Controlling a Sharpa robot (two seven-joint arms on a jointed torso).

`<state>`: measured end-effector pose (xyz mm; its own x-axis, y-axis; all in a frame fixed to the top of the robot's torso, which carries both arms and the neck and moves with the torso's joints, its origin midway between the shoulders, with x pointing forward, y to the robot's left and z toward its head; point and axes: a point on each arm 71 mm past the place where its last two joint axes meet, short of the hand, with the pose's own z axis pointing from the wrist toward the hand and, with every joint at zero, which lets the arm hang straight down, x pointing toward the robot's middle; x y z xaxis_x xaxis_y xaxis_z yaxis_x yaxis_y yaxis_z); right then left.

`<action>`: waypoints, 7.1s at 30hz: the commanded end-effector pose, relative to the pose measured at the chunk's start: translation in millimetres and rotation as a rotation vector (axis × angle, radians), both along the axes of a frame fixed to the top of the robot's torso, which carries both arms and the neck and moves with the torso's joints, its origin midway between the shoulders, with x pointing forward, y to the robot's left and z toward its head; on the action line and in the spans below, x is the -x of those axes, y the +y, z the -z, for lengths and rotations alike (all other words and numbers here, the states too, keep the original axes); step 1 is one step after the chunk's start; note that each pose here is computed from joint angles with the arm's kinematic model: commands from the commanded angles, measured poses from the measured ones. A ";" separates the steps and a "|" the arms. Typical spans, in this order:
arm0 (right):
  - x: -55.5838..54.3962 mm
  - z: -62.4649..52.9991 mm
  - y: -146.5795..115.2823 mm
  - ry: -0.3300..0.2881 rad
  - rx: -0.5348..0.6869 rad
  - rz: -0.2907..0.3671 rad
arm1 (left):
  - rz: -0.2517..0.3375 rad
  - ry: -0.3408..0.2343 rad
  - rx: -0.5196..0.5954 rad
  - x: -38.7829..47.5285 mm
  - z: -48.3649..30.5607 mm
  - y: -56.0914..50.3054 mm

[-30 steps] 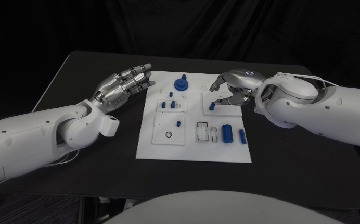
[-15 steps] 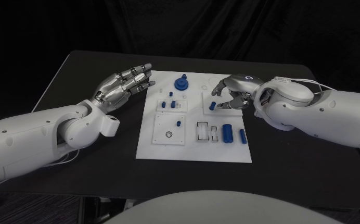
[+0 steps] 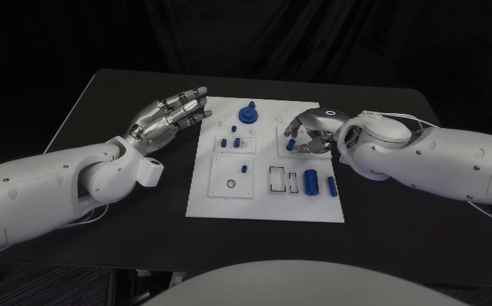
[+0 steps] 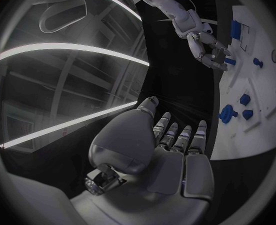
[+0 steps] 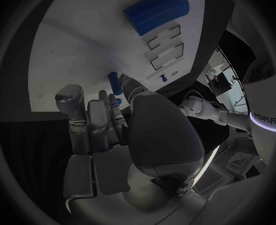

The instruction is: Assemble the parts on the task board

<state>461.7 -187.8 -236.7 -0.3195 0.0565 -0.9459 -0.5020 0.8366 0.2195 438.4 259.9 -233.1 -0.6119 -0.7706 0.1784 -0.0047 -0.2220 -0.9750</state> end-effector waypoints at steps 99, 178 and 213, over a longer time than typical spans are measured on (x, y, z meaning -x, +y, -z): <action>64.4 16.3 143.7 -0.111 0.026 -0.453 | 0.016 -0.023 0.052 0.4 5.3 -7.0; 43.7 -49.5 70.3 -0.133 -0.304 -0.248 | -0.006 0.003 0.041 7.1 17.3 1.2; 73.1 -7.9 -66.8 0.217 0.062 0.378 | -0.028 0.026 0.061 6.8 17.9 3.9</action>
<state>390.1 -250.9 -224.7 -0.4608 0.2035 -0.8639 -0.1559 0.9397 0.3045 431.8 263.8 -254.2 -0.5881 -0.7770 0.2247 -0.0571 -0.2372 -0.9698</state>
